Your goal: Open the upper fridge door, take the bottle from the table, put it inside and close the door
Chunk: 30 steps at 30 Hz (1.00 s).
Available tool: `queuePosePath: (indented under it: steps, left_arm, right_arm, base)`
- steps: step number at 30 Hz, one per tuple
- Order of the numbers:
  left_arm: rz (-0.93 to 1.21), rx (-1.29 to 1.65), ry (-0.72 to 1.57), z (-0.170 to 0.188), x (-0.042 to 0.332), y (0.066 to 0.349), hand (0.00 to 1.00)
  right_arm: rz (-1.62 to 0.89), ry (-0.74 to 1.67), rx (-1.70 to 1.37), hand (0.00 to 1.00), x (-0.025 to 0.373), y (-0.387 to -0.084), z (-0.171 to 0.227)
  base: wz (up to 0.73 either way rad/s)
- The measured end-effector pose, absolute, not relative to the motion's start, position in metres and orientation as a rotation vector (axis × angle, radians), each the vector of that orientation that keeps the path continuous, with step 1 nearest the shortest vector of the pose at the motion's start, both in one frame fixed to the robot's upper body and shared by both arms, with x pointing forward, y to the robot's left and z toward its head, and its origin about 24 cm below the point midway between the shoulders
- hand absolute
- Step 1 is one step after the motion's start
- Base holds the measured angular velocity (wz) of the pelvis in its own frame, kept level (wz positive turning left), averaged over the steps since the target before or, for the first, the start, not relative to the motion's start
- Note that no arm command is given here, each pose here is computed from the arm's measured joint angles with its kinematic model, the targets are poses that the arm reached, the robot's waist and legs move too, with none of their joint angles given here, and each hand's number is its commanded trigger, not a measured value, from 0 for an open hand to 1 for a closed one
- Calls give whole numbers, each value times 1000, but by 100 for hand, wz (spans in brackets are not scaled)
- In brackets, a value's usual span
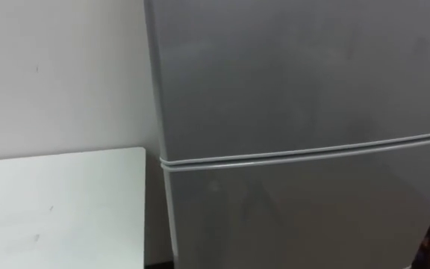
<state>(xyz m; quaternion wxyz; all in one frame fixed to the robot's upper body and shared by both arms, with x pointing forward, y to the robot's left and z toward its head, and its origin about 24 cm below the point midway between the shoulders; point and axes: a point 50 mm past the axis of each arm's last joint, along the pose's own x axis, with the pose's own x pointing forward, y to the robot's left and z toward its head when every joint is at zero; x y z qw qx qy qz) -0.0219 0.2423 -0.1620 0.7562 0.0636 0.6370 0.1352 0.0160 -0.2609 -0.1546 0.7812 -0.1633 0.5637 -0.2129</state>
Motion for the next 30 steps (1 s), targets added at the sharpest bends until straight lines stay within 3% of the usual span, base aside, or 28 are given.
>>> queuePosePath:
  steps: [15, 30]
  left_arm:
    - [217, 212, 1386, -164, -11, 238, 0]
    - [214, 201, 1471, -166, -22, 234, 0]
  right_arm:
    - [-331, 1238, -245, 0, 24, -247, -161]
    - [-295, 1285, -199, 0, 23, -244, -164]
  base:
    - [6]
    - [7]
